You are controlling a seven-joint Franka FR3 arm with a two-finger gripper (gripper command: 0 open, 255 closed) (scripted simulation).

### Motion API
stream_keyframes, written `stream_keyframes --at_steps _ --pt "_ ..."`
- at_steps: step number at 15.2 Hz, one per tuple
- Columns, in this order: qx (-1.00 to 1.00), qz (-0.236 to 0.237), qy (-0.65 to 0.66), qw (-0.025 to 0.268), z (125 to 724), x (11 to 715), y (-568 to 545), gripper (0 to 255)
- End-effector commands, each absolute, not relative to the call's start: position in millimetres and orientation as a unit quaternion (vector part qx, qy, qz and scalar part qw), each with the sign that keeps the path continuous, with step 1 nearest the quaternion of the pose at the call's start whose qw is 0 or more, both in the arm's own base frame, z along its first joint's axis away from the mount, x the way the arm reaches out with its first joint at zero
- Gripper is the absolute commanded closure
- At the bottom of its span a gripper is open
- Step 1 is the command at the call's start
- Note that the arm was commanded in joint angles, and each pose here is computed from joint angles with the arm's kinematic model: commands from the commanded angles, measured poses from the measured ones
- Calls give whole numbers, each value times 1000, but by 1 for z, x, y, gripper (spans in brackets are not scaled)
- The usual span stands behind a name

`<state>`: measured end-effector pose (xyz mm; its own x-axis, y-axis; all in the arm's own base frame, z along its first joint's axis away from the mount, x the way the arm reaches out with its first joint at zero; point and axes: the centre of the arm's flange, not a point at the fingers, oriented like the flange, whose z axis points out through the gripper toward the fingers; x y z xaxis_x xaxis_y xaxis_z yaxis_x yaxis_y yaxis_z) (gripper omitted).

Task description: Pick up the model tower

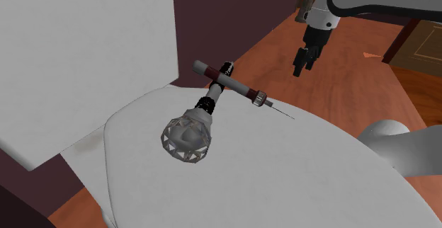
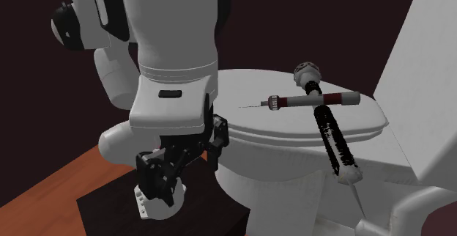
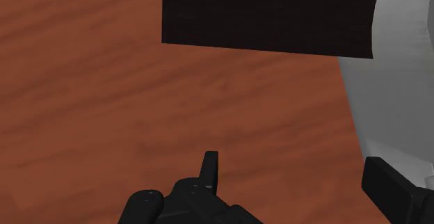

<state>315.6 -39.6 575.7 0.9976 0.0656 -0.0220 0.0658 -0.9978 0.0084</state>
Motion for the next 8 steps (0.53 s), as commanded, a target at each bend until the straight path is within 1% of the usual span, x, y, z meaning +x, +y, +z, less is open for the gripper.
stream_keyframes --at_steps 1,8 --pt "999 -11 33 5 576 316 -40 0" --pt "995 21 95 -12 588 320 45 0"
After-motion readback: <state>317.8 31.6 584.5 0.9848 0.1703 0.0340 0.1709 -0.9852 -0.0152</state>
